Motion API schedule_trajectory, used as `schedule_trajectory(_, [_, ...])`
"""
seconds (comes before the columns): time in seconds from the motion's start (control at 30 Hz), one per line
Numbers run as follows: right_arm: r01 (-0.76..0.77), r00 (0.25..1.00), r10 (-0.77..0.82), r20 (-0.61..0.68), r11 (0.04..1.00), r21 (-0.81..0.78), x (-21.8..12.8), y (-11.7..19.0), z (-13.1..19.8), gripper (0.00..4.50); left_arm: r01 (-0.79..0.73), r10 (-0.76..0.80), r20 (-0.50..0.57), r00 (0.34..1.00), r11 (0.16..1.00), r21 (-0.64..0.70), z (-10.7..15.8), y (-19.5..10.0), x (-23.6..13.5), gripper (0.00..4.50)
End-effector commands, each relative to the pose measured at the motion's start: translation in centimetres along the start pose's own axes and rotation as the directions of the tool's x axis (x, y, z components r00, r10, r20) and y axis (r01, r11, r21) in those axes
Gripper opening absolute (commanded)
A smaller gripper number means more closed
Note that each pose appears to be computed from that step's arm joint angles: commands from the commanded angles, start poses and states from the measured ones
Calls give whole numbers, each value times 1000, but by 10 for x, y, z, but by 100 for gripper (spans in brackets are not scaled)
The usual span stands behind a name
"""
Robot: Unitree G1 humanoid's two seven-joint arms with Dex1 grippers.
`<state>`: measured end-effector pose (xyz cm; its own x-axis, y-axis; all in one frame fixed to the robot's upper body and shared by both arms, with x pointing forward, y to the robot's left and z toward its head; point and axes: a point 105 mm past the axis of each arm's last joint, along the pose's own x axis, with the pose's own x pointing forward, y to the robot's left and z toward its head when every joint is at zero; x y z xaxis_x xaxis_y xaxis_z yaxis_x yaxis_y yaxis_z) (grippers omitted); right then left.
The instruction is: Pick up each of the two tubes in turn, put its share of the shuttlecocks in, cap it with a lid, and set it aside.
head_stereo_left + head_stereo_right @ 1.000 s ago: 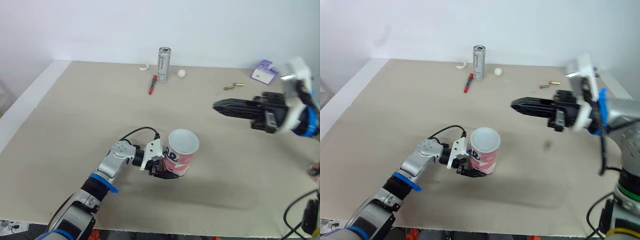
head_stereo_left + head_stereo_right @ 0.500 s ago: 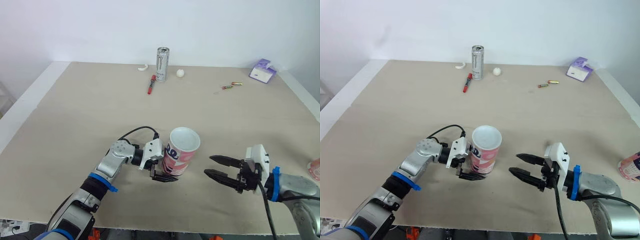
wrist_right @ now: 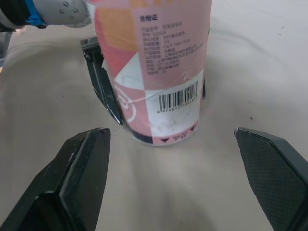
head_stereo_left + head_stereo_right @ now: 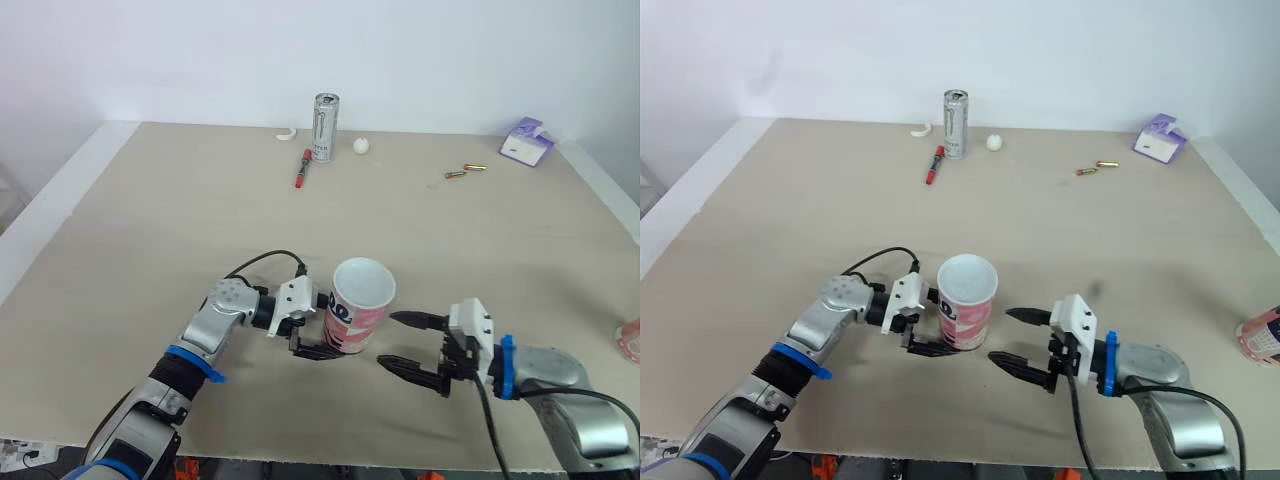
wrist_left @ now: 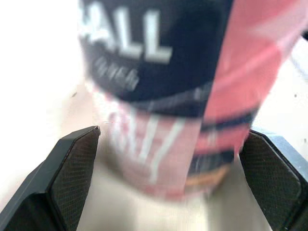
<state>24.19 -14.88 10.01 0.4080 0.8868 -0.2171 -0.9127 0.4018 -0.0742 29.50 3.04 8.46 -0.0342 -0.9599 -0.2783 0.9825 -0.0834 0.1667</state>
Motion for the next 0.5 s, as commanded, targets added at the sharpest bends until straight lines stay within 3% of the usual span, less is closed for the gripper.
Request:
schedule_trajectory(0.03, [1,1000,0,10,999,-54,9,-2,3,444,-12,9,47,999,999,49,15,1,-8,450])
schedule_trajectory(0.5, [-38,998,42,57,997,-72,39,4,6,444,-26,25,49,998,999,21,23,-10,-44,450])
